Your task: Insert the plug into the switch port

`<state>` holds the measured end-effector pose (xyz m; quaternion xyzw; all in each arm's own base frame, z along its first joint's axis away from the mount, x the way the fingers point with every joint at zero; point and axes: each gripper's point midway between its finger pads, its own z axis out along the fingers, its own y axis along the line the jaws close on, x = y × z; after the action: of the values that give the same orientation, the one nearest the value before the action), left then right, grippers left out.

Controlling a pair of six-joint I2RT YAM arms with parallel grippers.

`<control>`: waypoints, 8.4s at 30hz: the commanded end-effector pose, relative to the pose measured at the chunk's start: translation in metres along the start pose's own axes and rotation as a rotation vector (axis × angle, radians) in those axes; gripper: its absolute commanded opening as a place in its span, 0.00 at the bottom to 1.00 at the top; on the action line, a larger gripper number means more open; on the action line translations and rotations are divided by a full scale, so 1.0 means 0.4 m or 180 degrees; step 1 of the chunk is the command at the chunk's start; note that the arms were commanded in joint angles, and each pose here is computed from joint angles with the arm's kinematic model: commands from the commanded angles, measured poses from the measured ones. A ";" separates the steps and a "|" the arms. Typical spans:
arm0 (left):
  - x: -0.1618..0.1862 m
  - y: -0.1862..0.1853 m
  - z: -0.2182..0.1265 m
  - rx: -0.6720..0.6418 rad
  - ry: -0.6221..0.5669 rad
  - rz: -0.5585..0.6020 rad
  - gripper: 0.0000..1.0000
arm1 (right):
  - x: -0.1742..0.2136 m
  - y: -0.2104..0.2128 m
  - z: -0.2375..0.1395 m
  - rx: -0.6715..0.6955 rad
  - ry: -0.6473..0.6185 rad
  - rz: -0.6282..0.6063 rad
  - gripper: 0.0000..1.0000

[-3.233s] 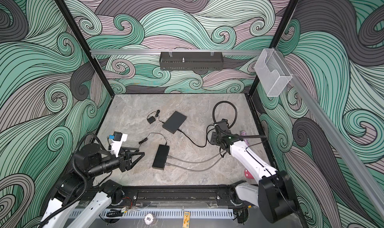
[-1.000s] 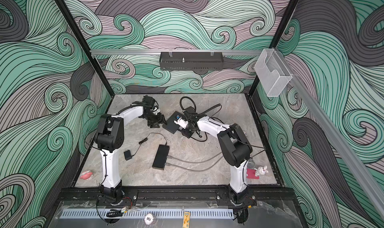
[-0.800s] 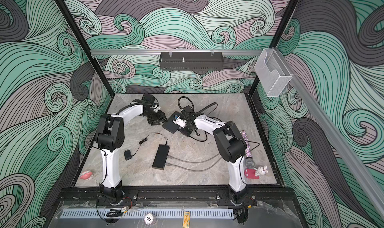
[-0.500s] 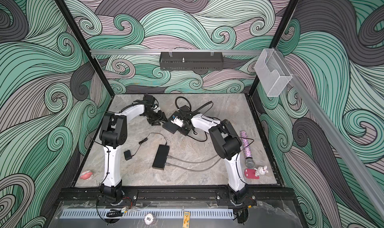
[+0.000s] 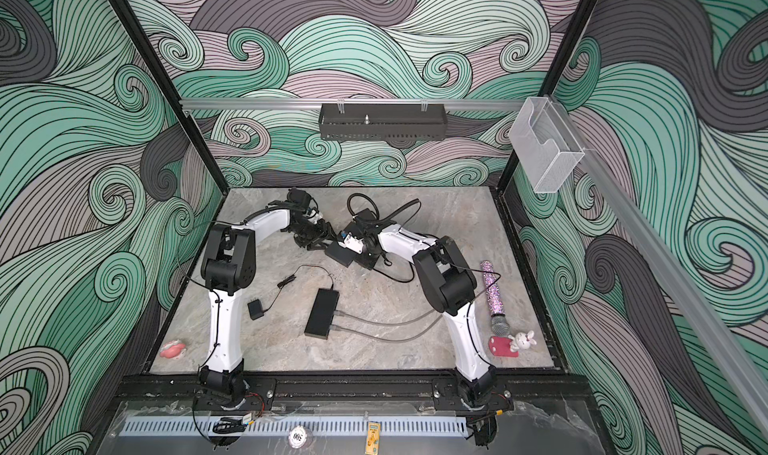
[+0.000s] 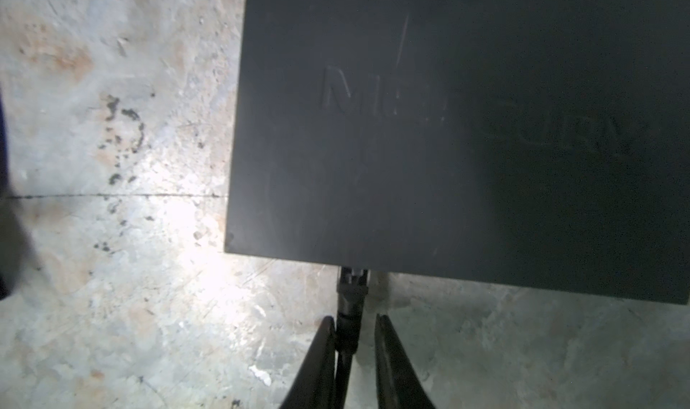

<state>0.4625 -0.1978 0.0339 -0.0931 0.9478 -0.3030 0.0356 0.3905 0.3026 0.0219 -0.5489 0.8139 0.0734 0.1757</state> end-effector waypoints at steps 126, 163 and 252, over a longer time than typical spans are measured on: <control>0.392 0.125 -0.515 0.0356 -0.3488 0.0838 0.91 | 0.469 0.100 -0.637 0.2110 -0.3132 0.2444 0.88; 0.806 0.094 -0.180 0.0313 -0.0202 -0.1620 0.99 | 0.550 0.402 -0.334 -0.0340 -0.0781 0.5596 0.99; 0.220 0.328 -0.578 -0.2379 -0.4330 0.1186 0.99 | 0.477 -0.115 -0.519 0.3338 -0.2376 0.1478 0.99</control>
<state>0.3251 0.0145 0.1365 -0.0774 0.7718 0.1754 0.6063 0.3218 0.0481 0.1356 -0.1504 0.7472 -0.1360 0.6329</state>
